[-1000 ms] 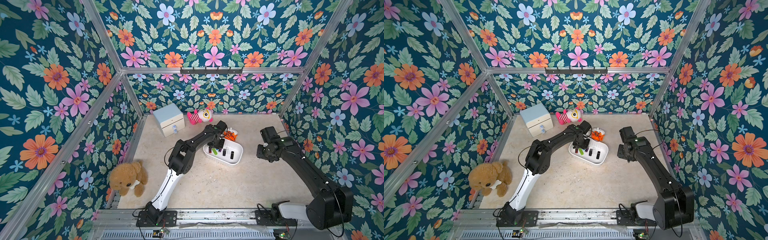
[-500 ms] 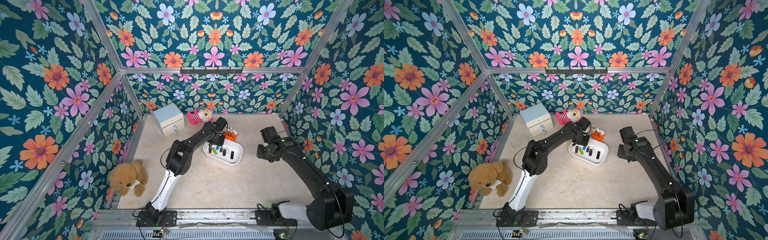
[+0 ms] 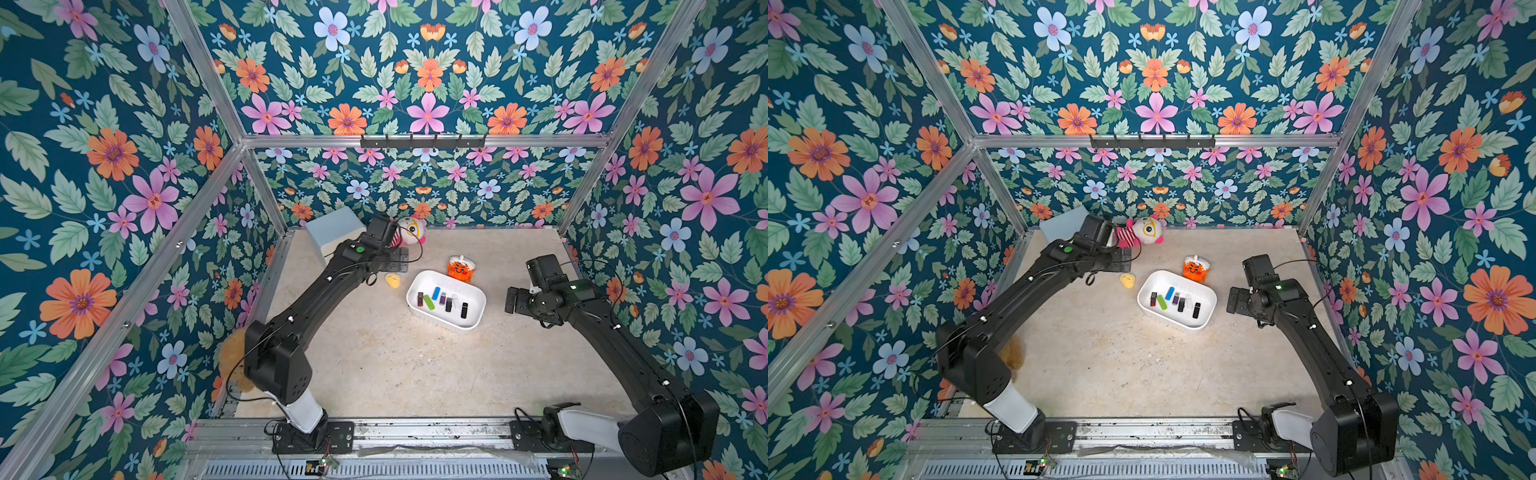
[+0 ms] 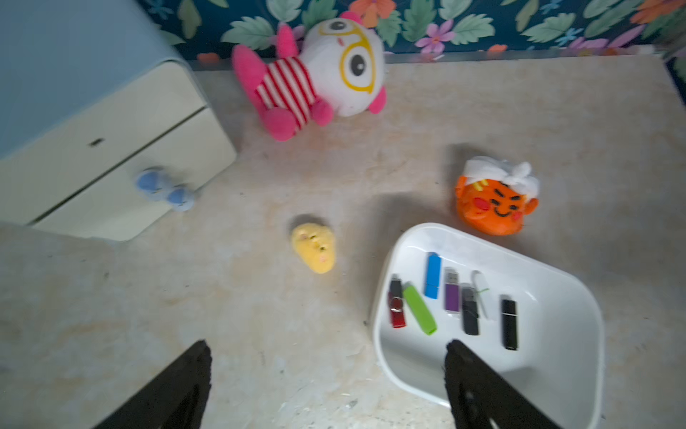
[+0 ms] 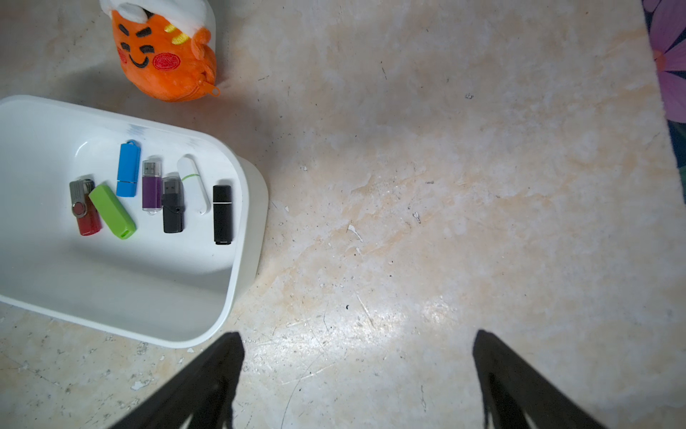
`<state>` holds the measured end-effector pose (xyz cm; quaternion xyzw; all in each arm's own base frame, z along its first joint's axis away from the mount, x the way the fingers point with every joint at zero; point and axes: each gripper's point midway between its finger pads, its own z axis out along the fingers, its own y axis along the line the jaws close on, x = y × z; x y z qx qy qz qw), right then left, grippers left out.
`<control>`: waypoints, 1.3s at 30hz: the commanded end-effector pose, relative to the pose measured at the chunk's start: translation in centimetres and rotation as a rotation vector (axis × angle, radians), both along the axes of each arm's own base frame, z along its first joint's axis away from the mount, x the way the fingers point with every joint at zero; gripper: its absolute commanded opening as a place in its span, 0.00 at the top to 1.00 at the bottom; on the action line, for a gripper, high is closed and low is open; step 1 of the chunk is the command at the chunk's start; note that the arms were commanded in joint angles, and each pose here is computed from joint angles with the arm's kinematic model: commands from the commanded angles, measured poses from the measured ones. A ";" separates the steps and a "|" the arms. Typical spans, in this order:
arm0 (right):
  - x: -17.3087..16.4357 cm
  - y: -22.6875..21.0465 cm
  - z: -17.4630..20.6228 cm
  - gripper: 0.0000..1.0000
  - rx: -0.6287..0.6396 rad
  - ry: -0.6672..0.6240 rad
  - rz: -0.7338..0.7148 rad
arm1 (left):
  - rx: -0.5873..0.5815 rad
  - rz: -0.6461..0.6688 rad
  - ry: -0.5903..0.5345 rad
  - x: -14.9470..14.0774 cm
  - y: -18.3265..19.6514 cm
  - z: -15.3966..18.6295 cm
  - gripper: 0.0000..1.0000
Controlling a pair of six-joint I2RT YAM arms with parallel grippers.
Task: Put the usb flash drive into the storage box
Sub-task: Reset both arms
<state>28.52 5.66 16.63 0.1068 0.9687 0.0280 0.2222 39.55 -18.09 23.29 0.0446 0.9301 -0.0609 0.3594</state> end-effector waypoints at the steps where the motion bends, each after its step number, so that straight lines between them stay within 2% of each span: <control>1: 0.9 -0.7 -0.2 0.01 -0.030 -0.035 -0.047 | 0.039 0.109 -0.063 0.4 5.0 -0.5 0.01; 4: 1.5 -1.9 -0.5 0.01 -0.088 -0.072 -0.086 | 0.051 0.205 -0.090 0.2 10.1 -2.2 0.01; 7: 2.2 -3.2 -0.5 0.01 -0.147 -0.152 -0.121 | 0.081 0.337 -0.219 -0.1 14.7 -2.7 0.01; 9: 2.8 -4.1 -0.4 0.00 -0.179 -0.231 -0.158 | 0.084 0.404 -0.328 -0.4 16.7 -2.7 0.01; 11: 3.4 -4.6 -0.4 0.01 -0.194 -0.344 -0.165 | 0.125 0.408 -0.439 -1.2 17.7 -3.0 0.01; 14: 3.6 -5.9 0.7 0.01 -0.255 -0.519 -0.185 | 0.229 0.464 -0.528 -2.5 19.7 -3.7 0.01; 16: 3.4 -6.4 1.9 0.01 -0.288 -0.636 -0.177 | 0.292 0.438 -0.543 -3.0 20.0 -5.1 0.00; 19: 3.0 -7.0 2.4 0.01 -0.315 -0.748 -0.184 | 0.312 0.456 -0.571 -3.5 20.6 -7.0 0.01; 24: 2.8 -7.7 1.8 0.01 -0.369 -0.814 -0.189 | 0.289 0.447 -0.683 -3.4 20.3 -8.3 0.01; 28: 2.9 -8.4 1.0 0.01 -0.400 -0.884 -0.213 | 0.251 0.354 -0.733 -3.4 18.9 -9.5 0.00; 31: 2.8 -9.0 0.5 0.01 -0.358 -0.951 -0.233 | 0.248 0.343 -0.767 -3.2 18.9 -9.5 0.01; 34: 3.8 -9.3 -1.0 0.01 -0.249 -0.953 -0.261 | 0.193 0.304 -0.707 -2.5 19.0 -10.6 0.01; 36: 4.1 -9.5 -1.8 0.01 -0.277 -0.984 -0.259 | 0.152 0.277 -0.706 -2.2 19.2 -11.5 0.01; 37: 4.0 -9.6 -1.8 0.01 -0.277 -1.019 -0.271 | 0.162 0.278 -0.744 -2.0 19.2 -10.9 0.00; 39: 4.4 -9.5 -2.6 0.01 -0.287 -1.048 -0.256 | 0.150 0.257 -0.672 -1.8 18.9 -11.9 0.01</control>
